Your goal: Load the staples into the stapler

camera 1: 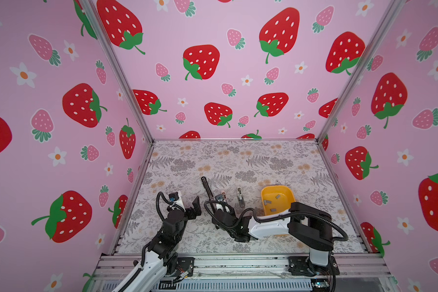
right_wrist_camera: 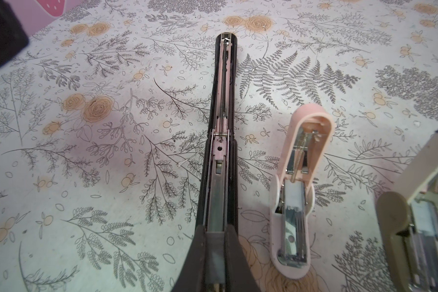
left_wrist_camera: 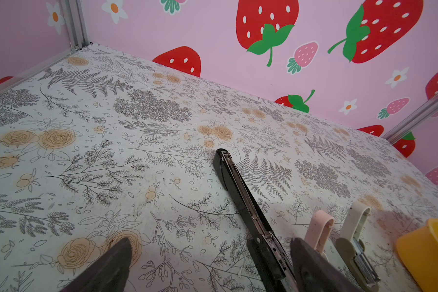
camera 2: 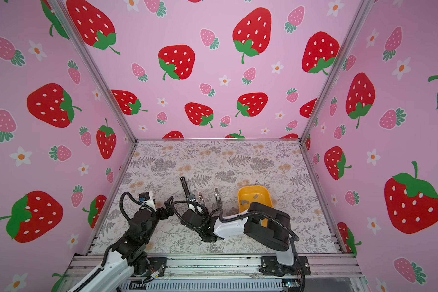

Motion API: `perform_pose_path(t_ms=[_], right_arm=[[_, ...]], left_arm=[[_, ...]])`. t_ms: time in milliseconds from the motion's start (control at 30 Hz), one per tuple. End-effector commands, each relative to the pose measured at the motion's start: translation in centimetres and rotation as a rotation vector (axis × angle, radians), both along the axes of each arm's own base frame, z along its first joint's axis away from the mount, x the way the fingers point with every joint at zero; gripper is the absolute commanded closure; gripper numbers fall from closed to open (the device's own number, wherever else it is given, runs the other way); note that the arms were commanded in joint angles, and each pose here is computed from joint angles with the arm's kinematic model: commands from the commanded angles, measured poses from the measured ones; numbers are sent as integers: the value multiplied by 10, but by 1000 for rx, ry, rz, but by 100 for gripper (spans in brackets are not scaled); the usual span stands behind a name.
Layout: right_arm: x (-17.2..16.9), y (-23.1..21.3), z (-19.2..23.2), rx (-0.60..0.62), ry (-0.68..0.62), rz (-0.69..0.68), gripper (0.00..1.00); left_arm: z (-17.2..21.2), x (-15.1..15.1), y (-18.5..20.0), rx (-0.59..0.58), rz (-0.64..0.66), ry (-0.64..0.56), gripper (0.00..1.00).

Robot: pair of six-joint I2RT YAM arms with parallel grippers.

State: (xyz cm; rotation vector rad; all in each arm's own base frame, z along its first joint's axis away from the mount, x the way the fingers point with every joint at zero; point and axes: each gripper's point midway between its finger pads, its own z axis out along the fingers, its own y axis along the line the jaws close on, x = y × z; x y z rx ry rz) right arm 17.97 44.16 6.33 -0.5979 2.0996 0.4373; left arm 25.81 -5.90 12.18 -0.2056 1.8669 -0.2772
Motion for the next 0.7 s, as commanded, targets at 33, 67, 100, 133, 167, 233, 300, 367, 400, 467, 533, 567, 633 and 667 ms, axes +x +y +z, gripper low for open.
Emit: perform_pose_path(t_ms=[33, 67, 100, 133, 167, 233, 300, 367, 400, 467, 533, 567, 633, 667], right_arm=[[0, 0, 15, 10, -25, -8, 97], [0, 1, 16, 14, -26, -6, 97], [0, 2, 17, 15, -27, -3, 97], [-1, 3, 18, 16, -27, 0, 97], [-1, 3, 18, 18, -27, 1, 97], [-1, 3, 16, 13, -26, 0, 96], [-1, 3, 16, 16, -24, 0, 96], [-1, 3, 16, 15, -23, 4, 97], [-1, 3, 17, 17, -24, 4, 96], [-1, 4, 18, 21, -25, 6, 97], [-2, 4, 20, 25, -27, 9, 96], [-2, 4, 21, 26, -29, 11, 97], [-2, 4, 23, 33, -31, 11, 97], [-2, 4, 23, 34, -32, 12, 97]], left_arm=[[2, 0, 1, -5, 2, -9, 1], [2, 0, 1, -6, 4, -10, 1], [2, 0, 1, -6, 5, -10, 1], [2, 0, 1, -6, 2, -11, 1], [2, 0, 1, -6, 2, -11, 1], [2, 0, 1, -5, 4, -9, 1], [2, 0, 1, -6, 3, -11, 1], [3, 0, 1, -6, 4, -12, 1], [2, 0, 1, -5, 2, -10, 1], [2, 0, 1, -6, 4, -11, 1], [2, 0, 1, -6, 3, -11, 1], [2, 0, 1, -6, 3, -10, 1], [2, 0, 1, -6, 3, -12, 1], [2, 0, 1, -6, 4, -11, 1]])
